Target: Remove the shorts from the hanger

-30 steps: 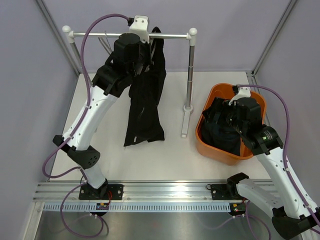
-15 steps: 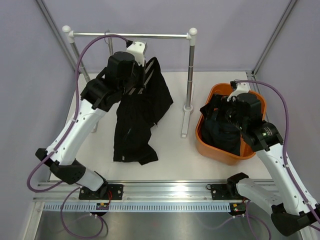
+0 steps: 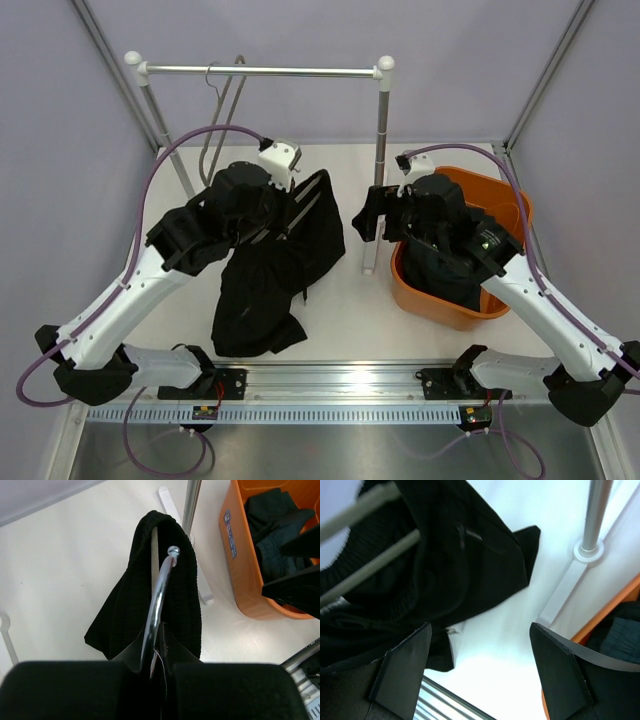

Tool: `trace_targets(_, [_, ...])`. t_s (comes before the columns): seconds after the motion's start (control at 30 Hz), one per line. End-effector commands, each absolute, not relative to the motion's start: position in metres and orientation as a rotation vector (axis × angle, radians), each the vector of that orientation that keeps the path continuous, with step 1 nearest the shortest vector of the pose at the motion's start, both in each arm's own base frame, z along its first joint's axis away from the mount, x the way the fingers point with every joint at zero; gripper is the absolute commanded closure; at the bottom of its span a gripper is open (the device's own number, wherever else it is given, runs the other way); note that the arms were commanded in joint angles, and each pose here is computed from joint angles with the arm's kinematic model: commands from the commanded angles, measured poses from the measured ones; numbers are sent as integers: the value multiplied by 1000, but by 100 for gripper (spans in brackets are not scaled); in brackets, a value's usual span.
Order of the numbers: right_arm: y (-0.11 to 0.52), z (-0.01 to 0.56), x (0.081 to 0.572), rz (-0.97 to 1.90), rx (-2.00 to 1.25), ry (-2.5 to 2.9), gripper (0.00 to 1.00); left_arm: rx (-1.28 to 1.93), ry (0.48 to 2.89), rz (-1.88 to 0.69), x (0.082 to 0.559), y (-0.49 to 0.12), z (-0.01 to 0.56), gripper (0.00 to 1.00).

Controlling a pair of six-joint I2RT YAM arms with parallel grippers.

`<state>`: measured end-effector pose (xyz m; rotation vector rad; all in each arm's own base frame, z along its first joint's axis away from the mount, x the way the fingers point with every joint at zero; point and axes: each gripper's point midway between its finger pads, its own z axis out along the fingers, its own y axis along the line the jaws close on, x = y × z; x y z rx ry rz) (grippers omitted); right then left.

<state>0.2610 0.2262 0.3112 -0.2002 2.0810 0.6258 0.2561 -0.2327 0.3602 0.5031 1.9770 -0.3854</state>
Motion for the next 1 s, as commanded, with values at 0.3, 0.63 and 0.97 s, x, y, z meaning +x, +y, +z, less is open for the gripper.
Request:
trace_targets(0.3, [278,340,271,691,-144,1976,17,502,1890,-555,219,-233,370,100])
trace_targets(0.63, [315,328,278,663,-151,1992,19,523,1886,-596,204,-226,364,100])
trace_targets(0.97, [313,328,300,554,-112,1960,65,536,1870,-643,188,-218,369,100])
